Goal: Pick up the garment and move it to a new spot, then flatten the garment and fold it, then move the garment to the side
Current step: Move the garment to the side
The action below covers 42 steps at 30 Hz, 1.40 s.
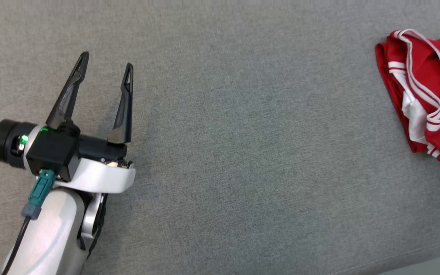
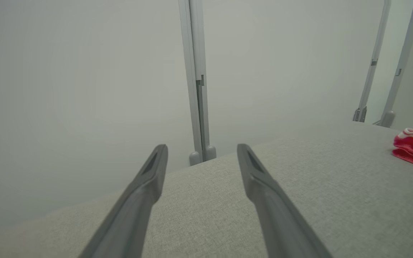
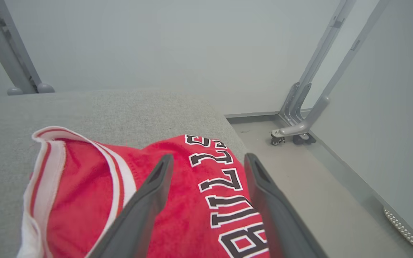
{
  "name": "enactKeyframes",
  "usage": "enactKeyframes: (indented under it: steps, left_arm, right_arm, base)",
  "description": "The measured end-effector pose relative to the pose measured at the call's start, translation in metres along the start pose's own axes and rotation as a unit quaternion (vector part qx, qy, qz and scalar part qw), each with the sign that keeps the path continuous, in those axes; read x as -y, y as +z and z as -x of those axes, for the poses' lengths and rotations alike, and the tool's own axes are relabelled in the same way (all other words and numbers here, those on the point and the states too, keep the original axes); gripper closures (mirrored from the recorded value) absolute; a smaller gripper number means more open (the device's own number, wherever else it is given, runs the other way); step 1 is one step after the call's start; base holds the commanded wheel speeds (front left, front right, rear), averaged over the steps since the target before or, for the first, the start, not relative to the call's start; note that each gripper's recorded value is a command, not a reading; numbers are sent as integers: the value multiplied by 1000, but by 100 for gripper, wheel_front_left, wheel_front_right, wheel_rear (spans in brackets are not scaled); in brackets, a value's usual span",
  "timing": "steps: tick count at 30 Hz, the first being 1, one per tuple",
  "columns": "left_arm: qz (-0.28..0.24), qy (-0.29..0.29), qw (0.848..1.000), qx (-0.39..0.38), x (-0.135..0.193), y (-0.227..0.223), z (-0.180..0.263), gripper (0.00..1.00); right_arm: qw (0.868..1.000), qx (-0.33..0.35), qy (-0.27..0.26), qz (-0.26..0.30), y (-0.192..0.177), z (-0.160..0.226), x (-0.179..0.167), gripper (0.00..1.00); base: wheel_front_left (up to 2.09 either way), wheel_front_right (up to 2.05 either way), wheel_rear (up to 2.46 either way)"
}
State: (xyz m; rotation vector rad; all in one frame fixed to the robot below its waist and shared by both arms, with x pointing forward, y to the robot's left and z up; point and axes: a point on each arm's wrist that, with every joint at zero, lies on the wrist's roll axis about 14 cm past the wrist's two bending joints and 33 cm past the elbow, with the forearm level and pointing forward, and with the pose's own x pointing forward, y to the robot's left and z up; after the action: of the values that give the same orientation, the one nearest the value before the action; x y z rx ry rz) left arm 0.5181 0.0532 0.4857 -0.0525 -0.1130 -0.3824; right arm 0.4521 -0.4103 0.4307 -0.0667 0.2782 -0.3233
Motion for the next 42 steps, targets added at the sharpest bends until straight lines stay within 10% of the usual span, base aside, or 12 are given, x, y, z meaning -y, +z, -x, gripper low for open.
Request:
enactKeyframes:
  steps: [21, 42]
  left_arm:
    - [7, 157, 987, -36, -57, 23, 117, 0]
    - [6, 224, 974, -41, -78, 39, 214, 0]
  right_arm:
    - [976, 126, 157, -83, 47, 95, -134, 0]
    - [966, 148, 196, -84, 63, 178, -150, 0]
  base:
    - [0, 0, 0]
    - [0, 0, 0]
